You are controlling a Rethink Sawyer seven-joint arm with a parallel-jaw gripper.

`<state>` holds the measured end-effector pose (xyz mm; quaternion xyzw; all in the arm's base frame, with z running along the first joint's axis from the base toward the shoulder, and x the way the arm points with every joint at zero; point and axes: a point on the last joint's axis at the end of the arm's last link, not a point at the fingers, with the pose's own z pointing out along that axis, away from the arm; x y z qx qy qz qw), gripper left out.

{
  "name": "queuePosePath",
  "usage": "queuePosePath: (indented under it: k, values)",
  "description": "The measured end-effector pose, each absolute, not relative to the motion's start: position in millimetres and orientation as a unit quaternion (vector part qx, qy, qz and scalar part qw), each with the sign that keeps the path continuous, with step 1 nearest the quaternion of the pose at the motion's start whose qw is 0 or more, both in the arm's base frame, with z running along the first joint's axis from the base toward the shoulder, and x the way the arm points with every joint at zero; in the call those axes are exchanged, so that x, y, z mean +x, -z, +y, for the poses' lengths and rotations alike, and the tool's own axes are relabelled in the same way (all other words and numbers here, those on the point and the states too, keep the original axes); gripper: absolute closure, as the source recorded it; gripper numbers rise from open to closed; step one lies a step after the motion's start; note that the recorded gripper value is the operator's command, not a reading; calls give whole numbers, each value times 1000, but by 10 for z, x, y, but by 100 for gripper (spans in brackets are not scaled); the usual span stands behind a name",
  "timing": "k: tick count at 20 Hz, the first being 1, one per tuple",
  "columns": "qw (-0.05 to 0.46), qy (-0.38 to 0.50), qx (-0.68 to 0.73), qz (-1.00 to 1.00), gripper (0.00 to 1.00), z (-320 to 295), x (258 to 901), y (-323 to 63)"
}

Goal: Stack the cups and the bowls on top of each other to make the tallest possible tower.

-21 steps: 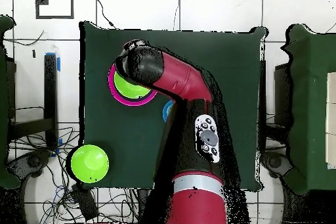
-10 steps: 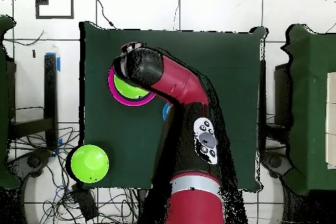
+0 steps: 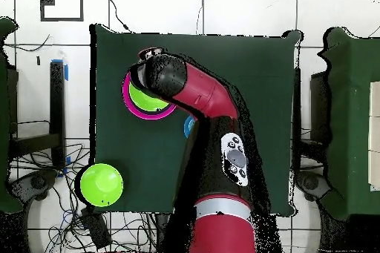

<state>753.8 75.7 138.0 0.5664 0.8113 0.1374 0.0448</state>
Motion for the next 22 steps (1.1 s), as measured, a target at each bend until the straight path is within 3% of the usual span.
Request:
queuePosePath:
  k: [22]
  values:
    - [20, -91, 617, 781, 100, -802, 7078, -1274]
